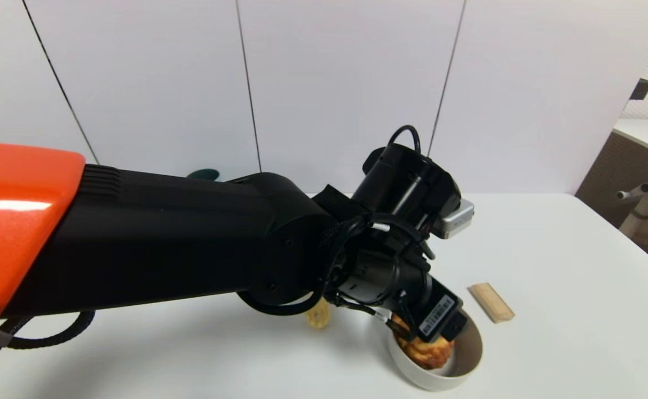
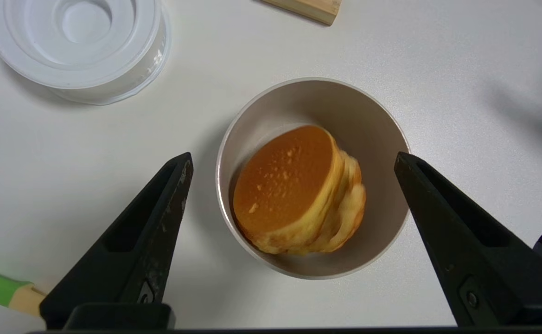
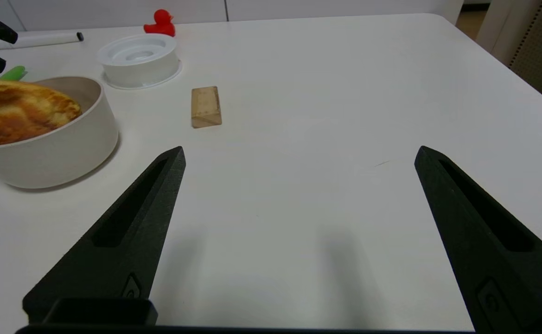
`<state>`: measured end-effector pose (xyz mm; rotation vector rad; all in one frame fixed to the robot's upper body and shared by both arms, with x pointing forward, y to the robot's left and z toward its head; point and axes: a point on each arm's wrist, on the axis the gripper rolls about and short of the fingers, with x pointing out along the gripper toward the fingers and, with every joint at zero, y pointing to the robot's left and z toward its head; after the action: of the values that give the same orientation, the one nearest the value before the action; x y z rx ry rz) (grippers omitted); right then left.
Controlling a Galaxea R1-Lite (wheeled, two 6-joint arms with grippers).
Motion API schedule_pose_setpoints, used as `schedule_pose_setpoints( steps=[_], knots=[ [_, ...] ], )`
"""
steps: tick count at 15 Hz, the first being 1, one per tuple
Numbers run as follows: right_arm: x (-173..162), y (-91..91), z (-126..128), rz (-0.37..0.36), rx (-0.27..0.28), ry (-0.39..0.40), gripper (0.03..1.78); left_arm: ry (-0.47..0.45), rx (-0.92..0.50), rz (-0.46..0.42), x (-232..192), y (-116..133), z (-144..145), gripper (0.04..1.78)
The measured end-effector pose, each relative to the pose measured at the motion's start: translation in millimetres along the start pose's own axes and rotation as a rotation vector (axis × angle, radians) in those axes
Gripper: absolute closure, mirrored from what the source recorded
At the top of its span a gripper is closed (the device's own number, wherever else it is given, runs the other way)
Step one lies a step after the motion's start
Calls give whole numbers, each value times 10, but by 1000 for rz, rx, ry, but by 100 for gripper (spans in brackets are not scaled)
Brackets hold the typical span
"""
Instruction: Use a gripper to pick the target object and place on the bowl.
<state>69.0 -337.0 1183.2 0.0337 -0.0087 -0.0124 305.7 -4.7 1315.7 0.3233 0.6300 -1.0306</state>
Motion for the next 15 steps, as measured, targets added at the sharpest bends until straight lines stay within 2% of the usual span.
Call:
schedule_pose_setpoints(
  steps=[4,6,10,13,15],
  knots=[
    [0,0,0,0,0,0,10,-53,44,17,-202,-19,97,19],
    [0,0,0,0,0,0,10,-101,49,94,-497,-19,180,18],
    [0,0,0,0,0,0,10,-243,1,448,-1408,40,282,15],
    [0,0,0,0,0,0,10,-302,-109,760,-2151,314,113,15],
    [0,0,0,0,0,0,10,-320,-172,858,-2511,529,-90,14]
  ],
)
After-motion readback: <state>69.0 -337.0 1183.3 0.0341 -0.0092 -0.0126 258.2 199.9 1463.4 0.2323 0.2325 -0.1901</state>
